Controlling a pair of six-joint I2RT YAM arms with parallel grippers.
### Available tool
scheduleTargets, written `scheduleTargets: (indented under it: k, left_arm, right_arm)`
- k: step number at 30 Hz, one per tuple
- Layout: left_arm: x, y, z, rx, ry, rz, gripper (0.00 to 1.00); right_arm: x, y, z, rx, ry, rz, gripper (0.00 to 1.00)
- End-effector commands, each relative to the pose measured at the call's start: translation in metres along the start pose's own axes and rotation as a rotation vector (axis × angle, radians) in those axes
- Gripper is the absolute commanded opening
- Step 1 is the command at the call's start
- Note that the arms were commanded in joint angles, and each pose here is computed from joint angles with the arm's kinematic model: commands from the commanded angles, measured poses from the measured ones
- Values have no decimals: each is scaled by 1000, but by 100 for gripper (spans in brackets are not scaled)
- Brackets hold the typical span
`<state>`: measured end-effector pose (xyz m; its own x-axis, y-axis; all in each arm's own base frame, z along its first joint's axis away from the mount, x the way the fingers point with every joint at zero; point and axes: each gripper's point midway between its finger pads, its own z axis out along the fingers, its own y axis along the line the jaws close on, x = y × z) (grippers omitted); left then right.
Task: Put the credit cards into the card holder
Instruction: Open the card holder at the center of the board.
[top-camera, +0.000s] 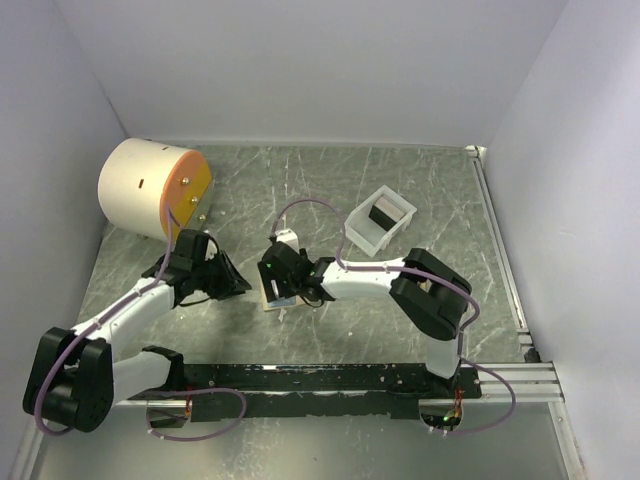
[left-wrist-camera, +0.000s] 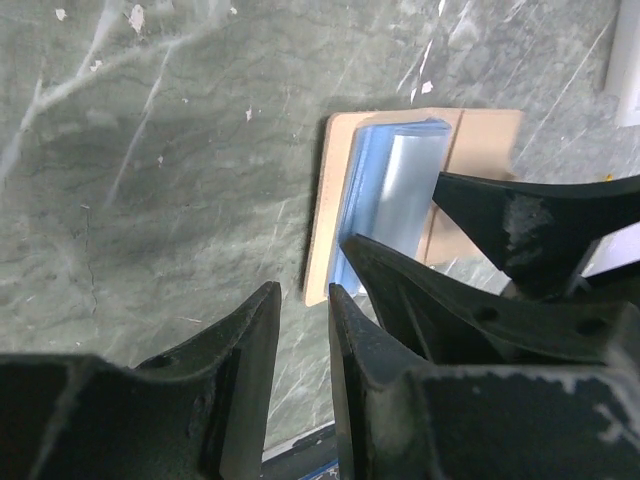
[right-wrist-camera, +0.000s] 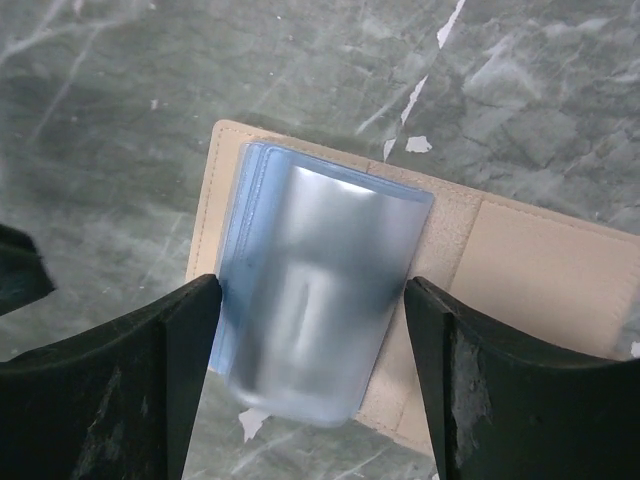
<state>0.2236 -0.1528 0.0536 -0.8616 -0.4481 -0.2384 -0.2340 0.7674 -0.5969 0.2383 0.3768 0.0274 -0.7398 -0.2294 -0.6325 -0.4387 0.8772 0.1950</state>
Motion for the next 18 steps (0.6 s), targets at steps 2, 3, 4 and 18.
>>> scheduleTargets:
  k: [2,3,4,18]
  left_arm:
    - [-1,9,-7,-30,-32,-19,38]
    - [-1,9,-7,-30,-32,-19,38]
    - [-1,9,-7,-30,-32,-18,38]
    - [6,7,-1,4,5,-11,38]
  right_arm:
    - [5,-14,7,118,5,-57,74]
    - [6,-13,8,122,4,-61,74]
    - [7,-13,8,125,5,-66,72]
    - [5,5,-4,2,-30,-13,67]
